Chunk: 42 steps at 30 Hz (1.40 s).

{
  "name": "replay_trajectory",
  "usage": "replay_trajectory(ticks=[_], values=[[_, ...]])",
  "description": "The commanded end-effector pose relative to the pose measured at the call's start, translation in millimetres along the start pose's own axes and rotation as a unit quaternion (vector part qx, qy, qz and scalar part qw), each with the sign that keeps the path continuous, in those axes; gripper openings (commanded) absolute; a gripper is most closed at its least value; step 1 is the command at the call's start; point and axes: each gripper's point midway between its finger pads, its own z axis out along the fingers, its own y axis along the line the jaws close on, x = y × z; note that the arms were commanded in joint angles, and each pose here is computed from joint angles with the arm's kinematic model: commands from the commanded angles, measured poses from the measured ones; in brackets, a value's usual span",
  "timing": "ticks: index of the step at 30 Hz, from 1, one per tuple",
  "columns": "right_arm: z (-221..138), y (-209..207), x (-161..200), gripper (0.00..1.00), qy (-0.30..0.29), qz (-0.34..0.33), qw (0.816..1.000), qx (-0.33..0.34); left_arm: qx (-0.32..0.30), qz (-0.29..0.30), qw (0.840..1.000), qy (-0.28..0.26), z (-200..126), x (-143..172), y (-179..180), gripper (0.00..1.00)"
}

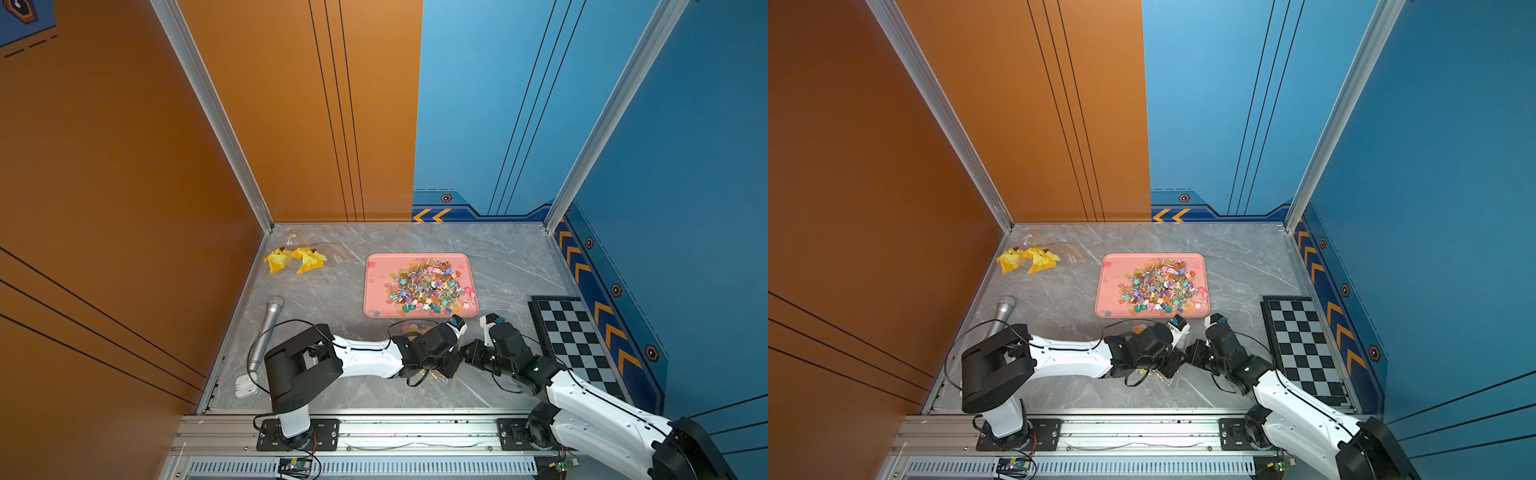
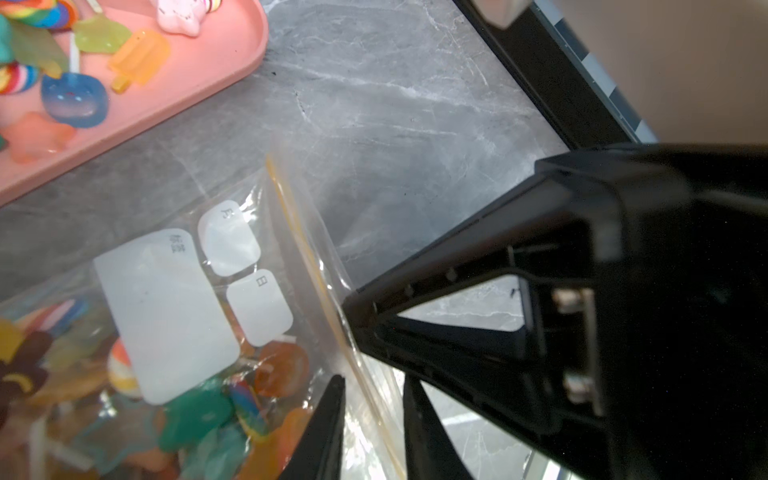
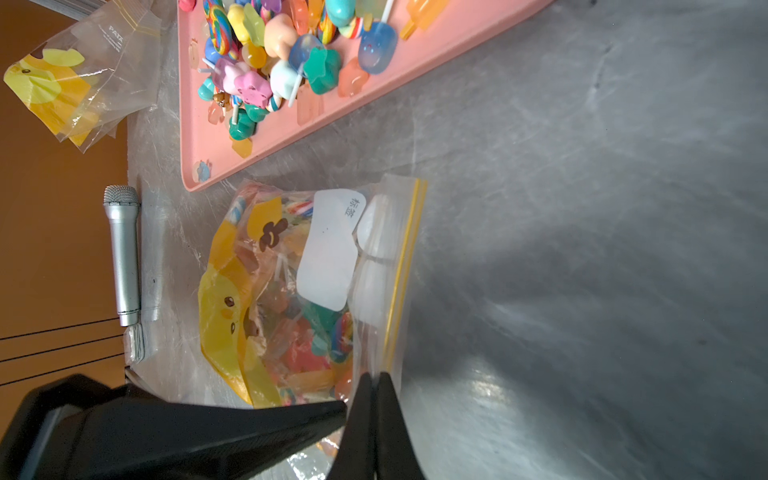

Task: Pour candies out of the ziploc bag
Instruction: Open the ziploc bag at the center of the board.

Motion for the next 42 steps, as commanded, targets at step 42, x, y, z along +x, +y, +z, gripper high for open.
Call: replay_trajectory(ticks=[42], values=[[-2.0, 0.4, 3.0, 0.0, 0.009, -0.008, 1.0, 0.004, -0.004, -0.025, 1.0, 0.011, 7.5, 13.4, 15.0, 0.06]])
